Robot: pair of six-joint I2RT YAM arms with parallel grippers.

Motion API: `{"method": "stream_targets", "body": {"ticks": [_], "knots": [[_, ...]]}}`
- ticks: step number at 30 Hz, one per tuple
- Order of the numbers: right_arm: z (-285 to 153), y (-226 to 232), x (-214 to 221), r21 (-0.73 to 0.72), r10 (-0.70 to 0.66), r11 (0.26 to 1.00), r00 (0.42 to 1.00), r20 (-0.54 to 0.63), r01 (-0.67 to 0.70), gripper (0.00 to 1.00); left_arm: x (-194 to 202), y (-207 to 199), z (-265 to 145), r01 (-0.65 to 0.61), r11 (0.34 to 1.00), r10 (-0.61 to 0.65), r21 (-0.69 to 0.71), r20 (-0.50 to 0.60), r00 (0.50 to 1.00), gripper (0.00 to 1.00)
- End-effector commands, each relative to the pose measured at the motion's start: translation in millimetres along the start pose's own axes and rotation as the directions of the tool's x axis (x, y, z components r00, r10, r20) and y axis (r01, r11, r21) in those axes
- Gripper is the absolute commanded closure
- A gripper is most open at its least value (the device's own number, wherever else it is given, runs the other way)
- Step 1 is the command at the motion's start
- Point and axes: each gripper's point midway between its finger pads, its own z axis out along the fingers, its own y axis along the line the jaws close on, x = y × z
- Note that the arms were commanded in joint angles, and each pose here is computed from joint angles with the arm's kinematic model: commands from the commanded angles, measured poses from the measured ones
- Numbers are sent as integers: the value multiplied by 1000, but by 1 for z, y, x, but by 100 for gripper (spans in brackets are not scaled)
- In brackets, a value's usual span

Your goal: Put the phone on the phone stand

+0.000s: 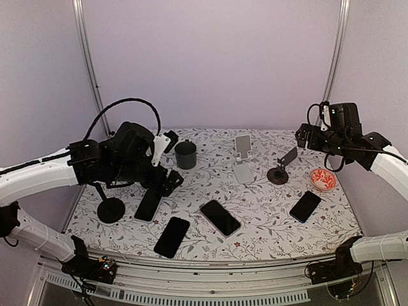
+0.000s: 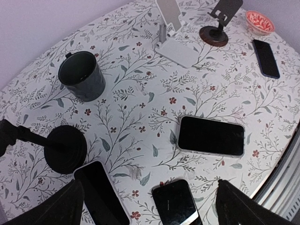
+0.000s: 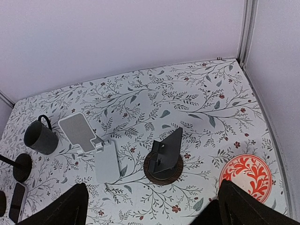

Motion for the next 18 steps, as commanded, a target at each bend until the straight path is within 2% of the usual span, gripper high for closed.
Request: {"method": "stream_targets", "body": {"ticks": [1, 4, 5, 9, 11, 18], "knots": [[2, 19, 22, -146, 5, 989, 999, -36, -10, 1, 14, 8, 11, 48, 996, -49, -71, -11, 999, 1], [-8, 60, 42, -400, -134, 911, 989, -62, 99, 1, 21, 6, 15, 50, 997, -52, -58, -27, 998, 2], [-10, 67, 45, -430, -166, 894, 984, -59, 125, 1, 24, 3, 16, 48, 998, -50, -43, -36, 998, 4], [-12, 88, 56, -481, -216, 865, 972, -92, 146, 1, 38, -9, 15, 65, 997, -62, 30, -88, 994, 7], [-14, 99, 64, -497, -243, 852, 965, -99, 163, 4, 51, -15, 15, 87, 994, -79, 62, -131, 988, 11], [-26, 150, 130, -607, -351, 775, 918, -184, 175, 13, 102, -25, 16, 207, 974, -175, 92, -277, 945, 15]]}}
